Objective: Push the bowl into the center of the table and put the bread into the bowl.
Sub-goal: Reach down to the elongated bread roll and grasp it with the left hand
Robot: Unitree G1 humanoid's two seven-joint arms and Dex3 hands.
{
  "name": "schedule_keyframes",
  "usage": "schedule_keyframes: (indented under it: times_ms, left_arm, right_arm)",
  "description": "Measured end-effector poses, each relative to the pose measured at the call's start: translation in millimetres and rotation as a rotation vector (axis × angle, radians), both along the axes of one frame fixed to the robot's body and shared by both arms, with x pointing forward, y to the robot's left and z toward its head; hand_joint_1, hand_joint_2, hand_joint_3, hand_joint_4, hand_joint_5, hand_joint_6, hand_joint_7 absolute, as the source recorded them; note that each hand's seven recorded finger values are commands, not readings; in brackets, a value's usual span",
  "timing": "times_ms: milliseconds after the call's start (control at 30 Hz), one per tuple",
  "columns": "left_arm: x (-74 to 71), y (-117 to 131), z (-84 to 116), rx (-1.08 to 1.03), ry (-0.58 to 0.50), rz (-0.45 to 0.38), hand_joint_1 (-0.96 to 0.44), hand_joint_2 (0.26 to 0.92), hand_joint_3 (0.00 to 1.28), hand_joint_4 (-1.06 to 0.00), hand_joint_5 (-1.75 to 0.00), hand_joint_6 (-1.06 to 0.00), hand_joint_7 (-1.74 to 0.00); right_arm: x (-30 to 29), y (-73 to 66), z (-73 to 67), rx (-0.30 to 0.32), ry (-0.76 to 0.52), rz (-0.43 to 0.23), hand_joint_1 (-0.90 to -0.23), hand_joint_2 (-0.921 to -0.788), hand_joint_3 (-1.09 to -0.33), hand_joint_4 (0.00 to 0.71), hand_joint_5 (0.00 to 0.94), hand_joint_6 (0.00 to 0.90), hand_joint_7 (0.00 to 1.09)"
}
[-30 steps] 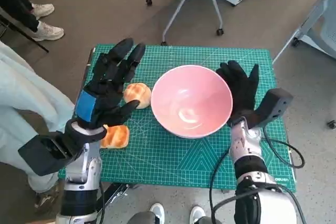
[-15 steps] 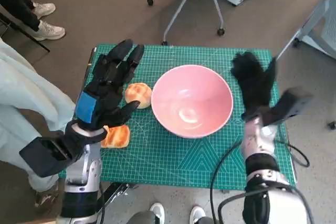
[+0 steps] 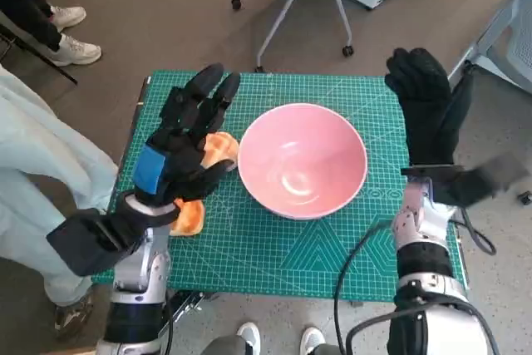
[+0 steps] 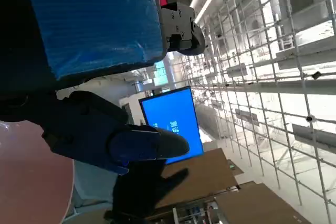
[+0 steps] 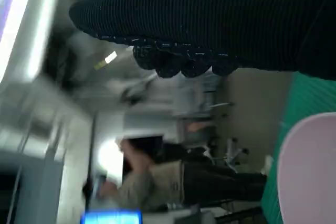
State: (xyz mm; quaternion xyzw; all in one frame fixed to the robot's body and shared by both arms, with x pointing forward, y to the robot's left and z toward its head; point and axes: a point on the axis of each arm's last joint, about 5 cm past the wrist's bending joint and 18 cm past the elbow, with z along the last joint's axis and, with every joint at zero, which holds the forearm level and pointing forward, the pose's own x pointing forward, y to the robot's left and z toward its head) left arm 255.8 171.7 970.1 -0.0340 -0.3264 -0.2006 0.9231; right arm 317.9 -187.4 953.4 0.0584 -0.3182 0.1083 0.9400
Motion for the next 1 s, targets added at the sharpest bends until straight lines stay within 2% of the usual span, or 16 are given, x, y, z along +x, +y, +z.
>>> schedule_keyframes:
  times_ms: [200,367,533,733,1000]
  left_arm:
    - [1.6,-1.9,2.7,0.0,-0.011,-0.01,-0.54,0.921,0.35,-0.18,0.0,0.0,-0.46]
    - [3.3,-3.4,5.7,0.0,-0.024,-0.024,-0.54,0.921,0.35,-0.19,0.0,0.0,-0.47]
    - [4.7,-4.9,8.4,0.0,-0.037,-0.039,-0.54,0.921,0.34,-0.19,-0.01,0.0,-0.48]
    - [6.0,-6.5,10.2,0.001,-0.046,-0.056,-0.54,0.921,0.33,-0.19,-0.01,0.0,-0.49]
    - [7.4,-5.8,12.1,0.015,-0.063,-0.074,-0.54,0.921,0.33,-0.2,-0.01,0.0,-0.5]
  right_arm:
    - [-10.2,-1.7,7.9,-0.071,-0.116,0.041,-0.627,-0.921,-0.832,0.151,0.024,0.225,0.18]
    - [-18.2,-0.9,13.2,-0.078,-0.174,0.074,-0.637,-0.921,-0.816,0.159,0.022,0.227,0.19]
    - [-24.9,2.4,12.3,-0.07,-0.182,0.106,-0.653,-0.921,-0.783,0.168,0.014,0.207,0.23]
    - [-28.5,7.9,11.6,-0.075,-0.179,0.138,-0.662,-0.921,-0.762,0.178,0.003,0.128,0.38]
    - [-28.2,13.9,14.7,-0.08,-0.179,0.17,-0.673,-0.921,-0.744,0.181,0.002,0.103,0.42]
